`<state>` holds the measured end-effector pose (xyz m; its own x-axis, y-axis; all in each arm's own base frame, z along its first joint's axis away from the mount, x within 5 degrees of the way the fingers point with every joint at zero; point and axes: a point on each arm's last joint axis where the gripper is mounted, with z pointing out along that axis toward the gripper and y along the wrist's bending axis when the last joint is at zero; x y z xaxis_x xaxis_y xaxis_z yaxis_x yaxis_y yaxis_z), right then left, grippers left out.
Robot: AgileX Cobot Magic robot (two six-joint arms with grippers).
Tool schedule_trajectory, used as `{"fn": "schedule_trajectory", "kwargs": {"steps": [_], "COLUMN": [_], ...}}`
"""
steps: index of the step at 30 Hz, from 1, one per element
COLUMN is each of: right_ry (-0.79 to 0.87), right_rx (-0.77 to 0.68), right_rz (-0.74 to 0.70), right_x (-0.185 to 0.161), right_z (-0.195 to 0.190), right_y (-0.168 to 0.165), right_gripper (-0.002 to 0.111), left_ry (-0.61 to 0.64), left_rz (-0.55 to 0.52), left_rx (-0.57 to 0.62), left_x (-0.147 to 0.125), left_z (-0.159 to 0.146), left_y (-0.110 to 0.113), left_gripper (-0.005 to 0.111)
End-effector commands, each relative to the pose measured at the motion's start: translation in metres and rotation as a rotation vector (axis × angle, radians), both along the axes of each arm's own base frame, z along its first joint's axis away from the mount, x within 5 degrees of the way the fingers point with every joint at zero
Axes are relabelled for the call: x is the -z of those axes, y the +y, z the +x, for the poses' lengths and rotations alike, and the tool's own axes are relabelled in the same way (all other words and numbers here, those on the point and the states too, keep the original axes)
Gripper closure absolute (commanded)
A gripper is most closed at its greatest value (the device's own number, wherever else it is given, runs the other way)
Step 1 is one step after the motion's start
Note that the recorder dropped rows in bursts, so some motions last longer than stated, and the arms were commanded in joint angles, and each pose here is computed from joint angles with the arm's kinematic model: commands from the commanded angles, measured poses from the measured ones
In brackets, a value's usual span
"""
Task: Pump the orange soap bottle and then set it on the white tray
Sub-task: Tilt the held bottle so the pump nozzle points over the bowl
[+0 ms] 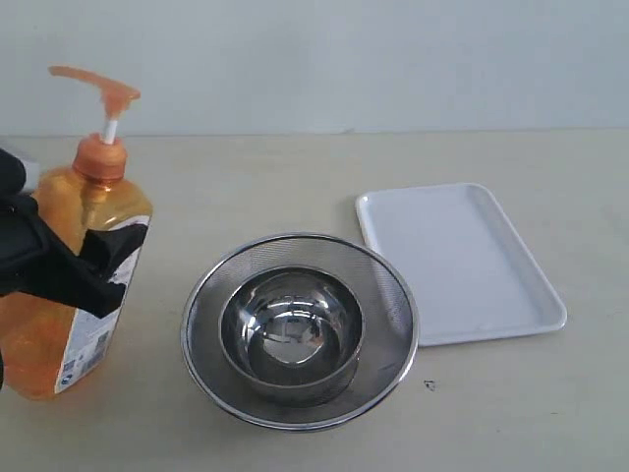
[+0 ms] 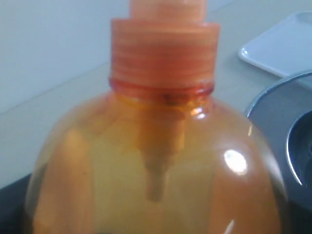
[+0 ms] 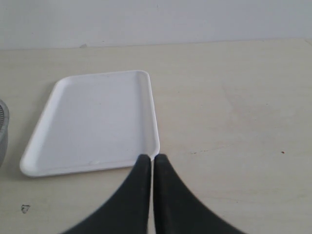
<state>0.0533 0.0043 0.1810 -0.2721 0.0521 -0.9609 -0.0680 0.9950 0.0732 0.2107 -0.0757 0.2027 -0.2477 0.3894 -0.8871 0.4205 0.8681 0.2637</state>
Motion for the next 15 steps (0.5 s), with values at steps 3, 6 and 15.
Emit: {"fn": "schedule_trajectory", "kwargs": {"steps": [3,6,15], "right_ry": [-0.010,-0.010,-0.010], "right_rx": [0.001,0.001,0.001], "right_rz": [-0.001,-0.001,-0.001], "right_x": [-0.0008,-0.0008,-0.0008], "right_z": [-0.0001,-0.0001,-0.0001], "right_y": [-0.0001,-0.0001,-0.0001], "right_gripper": [0.108,0.108,0.108], "left_ry": [-0.109,-0.133,-0.166], "left_rz": [0.117,0.150,0.036], "left_rx": [0.100,0.149,0.112], "left_x": [-0.0021,-0.0006,-0.0056], "left_z": [-0.0057,-0.0085,-0.0080], "left_y": [-0.0071,-0.0092,-0.0096], "left_gripper": [0.102,0.102,0.102]}}
